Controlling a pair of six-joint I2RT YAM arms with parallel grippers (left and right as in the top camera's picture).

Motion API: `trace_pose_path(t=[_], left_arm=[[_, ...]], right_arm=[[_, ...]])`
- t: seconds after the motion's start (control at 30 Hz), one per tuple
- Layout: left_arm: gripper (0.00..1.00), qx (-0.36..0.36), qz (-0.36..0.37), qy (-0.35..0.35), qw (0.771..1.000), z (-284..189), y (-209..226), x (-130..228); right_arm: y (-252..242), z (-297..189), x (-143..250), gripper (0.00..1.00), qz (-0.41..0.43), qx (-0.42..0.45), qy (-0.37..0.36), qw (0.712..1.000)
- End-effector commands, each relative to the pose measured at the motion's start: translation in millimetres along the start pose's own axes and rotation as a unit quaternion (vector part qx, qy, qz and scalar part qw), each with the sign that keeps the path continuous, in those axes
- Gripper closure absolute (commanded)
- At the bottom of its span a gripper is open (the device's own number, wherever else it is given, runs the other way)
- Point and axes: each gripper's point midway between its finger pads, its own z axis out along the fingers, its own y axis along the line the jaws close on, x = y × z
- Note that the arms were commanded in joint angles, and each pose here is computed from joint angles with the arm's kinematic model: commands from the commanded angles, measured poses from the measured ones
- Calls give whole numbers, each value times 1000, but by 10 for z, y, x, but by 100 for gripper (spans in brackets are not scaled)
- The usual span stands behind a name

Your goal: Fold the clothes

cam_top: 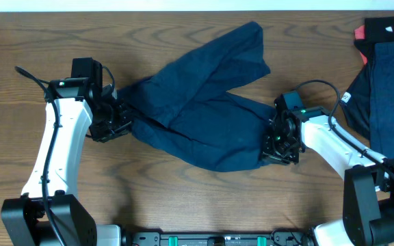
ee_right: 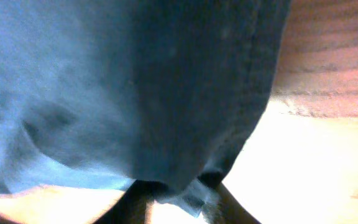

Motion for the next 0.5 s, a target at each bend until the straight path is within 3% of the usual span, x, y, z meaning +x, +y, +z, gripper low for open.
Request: trace_pose_path(t=[0.0, 0.33, 0.37, 0.43, 0.47], left_arm=[[94, -4, 3, -1, 1000, -5, 20, -6], [94, -4, 3, -2, 1000, -5, 20, -7], [94, -4, 3, -2, 1000, -5, 20, -7], [94, -4, 4, -2, 1000, -5, 19, -10], [94, -4, 4, -3, 1000, -5, 18, -13]], right_arm=[[52, 21, -53, 96, 22, -13, -8, 1000], [330, -405, -960, 98, 44, -98, -164, 981], [349, -444, -1039, 94, 41, -106, -179, 977], [397, -495, -1171, 58, 34, -118, -205, 971], [425, -509, -1221, 49, 32, -123, -215, 968]])
